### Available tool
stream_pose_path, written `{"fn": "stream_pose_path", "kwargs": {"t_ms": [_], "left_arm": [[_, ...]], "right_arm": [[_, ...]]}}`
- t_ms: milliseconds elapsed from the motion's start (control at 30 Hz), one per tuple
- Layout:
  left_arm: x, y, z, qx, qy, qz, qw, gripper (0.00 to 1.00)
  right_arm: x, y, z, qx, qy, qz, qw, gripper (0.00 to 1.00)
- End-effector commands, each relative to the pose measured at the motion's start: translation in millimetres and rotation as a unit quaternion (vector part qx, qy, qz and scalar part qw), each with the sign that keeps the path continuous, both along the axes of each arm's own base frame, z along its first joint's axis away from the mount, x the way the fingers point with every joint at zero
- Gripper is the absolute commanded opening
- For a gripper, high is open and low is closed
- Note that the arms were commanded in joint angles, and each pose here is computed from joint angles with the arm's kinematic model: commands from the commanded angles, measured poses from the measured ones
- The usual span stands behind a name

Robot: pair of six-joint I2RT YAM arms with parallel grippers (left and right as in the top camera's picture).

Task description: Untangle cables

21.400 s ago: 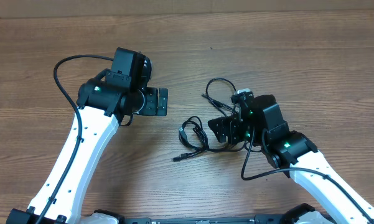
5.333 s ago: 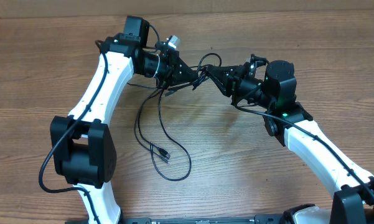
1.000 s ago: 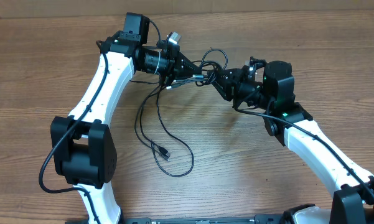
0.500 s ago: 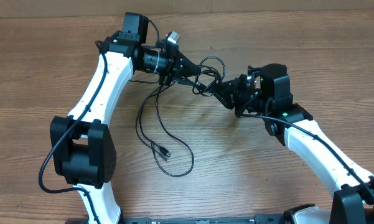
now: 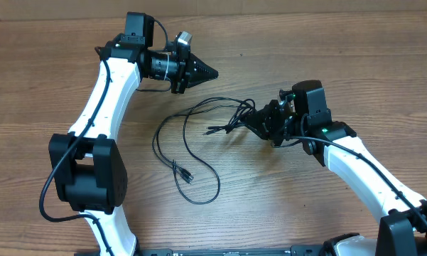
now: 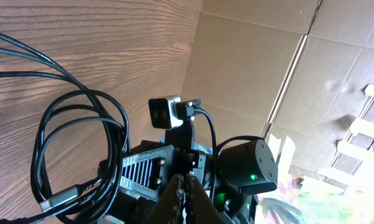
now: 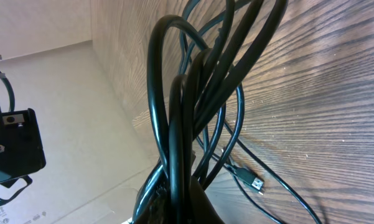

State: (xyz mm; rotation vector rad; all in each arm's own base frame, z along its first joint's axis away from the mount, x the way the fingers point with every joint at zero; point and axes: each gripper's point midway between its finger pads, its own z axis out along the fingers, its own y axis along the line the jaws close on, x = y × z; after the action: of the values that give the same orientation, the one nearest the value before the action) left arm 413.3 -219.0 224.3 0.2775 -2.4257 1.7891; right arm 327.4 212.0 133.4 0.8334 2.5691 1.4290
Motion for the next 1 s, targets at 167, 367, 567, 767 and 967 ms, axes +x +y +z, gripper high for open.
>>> {"fn": "stream_pose_path", "kwargs": {"t_ms": [167, 367, 567, 767, 967], "left_arm": [[-7, 3, 6, 0.019, -0.185, -0.059, 0.981, 0.12], [-11, 16, -48, 0.188, -0.234, -0.104, 0.948, 0.31], [-25, -25, -71, 0.273, -0.334, -0.2, 0.88, 0.6], [-46, -67, -65, 0.229, -0.43, -0.28, 0.828, 0.6], [-67, -64, -68, 0.2, -0.465, -0.346, 0.79, 0.65]], "right_arm": [[7, -6, -3, -0.014, 0.002, -0.027, 1.0, 0.04], [8, -20, -10, -0.006, 0.059, -0.077, 0.995, 0.04], [-1, -25, -20, -0.021, 0.084, -0.073, 0.994, 0.04], [-7, -33, -31, -0.052, 0.093, -0.077, 0.991, 0.04], [-4, -37, -33, -0.062, 0.09, -0.088, 0.99, 0.04]]}}
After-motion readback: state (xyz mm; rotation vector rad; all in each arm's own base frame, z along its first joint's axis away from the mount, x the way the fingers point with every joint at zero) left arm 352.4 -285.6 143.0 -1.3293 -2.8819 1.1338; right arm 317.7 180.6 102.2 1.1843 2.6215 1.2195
